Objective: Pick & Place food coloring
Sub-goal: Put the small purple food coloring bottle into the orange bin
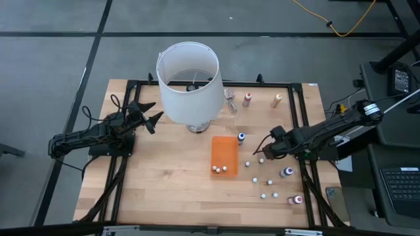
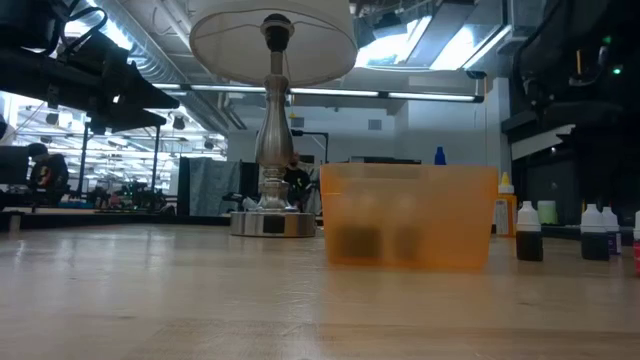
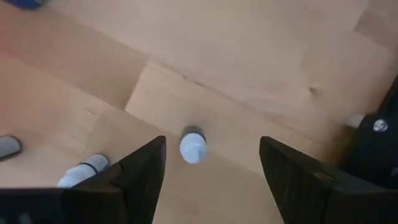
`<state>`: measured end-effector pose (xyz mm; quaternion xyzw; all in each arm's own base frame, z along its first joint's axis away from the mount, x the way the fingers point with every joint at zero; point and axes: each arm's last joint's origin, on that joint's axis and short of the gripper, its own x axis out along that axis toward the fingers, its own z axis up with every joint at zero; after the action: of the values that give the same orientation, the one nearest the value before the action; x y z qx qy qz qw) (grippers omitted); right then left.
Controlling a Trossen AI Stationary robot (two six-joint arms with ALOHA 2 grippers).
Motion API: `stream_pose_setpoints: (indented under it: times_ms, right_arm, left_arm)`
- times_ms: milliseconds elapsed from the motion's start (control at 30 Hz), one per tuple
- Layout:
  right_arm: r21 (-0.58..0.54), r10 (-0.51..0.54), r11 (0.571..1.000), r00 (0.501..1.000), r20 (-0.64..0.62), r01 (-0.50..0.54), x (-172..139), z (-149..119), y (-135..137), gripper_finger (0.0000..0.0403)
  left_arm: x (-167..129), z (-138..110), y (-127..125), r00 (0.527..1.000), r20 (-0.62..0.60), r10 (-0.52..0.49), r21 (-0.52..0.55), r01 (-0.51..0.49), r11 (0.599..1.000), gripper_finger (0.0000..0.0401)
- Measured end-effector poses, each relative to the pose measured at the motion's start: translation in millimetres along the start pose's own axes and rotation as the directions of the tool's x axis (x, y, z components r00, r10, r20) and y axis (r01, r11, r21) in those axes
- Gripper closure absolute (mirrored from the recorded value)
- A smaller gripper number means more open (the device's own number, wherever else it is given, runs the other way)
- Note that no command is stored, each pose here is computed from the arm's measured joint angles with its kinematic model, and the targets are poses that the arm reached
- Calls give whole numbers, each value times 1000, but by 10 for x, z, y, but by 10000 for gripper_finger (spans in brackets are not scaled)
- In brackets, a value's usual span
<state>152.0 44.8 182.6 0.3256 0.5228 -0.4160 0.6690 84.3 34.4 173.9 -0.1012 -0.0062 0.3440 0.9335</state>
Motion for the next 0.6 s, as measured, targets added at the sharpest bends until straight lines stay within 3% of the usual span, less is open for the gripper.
stream_pose_setpoints:
  times_ms: [600]
  right_arm:
    - [34,52,998,998,-23,-51,303,-74,77,144]
  left_arm:
    - [0,1,0,1000,0,0,0,0,1000,79]
